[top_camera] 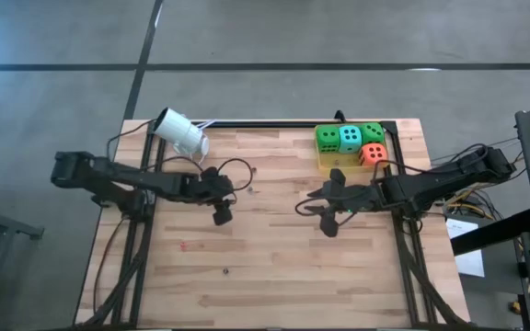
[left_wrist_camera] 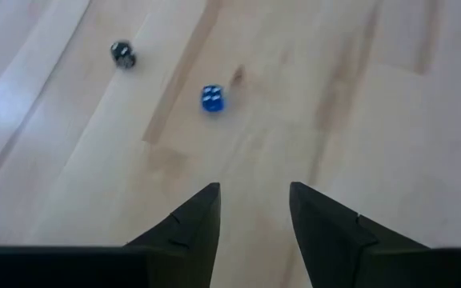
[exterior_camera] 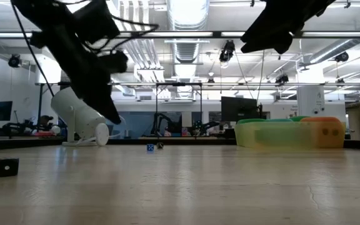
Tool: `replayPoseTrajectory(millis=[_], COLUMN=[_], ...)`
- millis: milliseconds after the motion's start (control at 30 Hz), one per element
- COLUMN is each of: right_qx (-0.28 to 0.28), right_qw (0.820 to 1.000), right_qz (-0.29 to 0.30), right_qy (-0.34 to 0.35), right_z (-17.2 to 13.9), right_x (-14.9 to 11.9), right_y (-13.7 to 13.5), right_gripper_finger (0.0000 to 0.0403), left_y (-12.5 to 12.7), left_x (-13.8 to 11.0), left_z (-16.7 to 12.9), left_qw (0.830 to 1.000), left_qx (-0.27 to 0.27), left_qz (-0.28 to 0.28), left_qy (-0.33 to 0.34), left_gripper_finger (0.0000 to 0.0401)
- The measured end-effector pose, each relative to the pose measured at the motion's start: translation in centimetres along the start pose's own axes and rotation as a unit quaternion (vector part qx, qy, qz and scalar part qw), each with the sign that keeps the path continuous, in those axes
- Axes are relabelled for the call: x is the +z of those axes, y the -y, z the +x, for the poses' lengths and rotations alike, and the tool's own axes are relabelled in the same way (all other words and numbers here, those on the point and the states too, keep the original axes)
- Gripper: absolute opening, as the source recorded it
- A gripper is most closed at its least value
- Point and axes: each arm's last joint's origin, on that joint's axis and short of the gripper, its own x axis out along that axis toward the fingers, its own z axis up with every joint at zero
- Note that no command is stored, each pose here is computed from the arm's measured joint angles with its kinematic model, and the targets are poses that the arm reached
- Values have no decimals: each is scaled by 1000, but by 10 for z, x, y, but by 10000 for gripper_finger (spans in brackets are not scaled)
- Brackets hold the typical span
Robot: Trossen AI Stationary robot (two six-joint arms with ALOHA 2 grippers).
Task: Pick & Place Dice
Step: Put the small blue dice into the yellow bin
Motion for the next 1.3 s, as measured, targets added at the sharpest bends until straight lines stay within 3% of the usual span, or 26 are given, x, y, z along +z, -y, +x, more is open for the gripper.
replayPoseTrajectory(millis=[267, 633, 967, 1300], right_qx=[0, -8, -7, -7], right_qw=[1000, 1000, 1000, 1000], right_qz=[2, 3, 2, 2], right_qy=[9, 11, 11, 11], right_z=[0, 0, 0, 0], right_x=[1, 1, 1, 1], right_y=[-1, -1, -1, -1], right_gripper_finger=[183, 183, 182, 182], left_y=[-13, -11, -15, -24], left_x=[18, 40, 52, 49], left_z=[39, 74, 79, 79], left_qw=[999, 990, 994, 992], left_qx=[28, 48, 58, 72], left_qz=[-43, 2, -12, -17], left_qy=[-17, -135, -88, -105], left_gripper_finger=[155, 155, 155, 139])
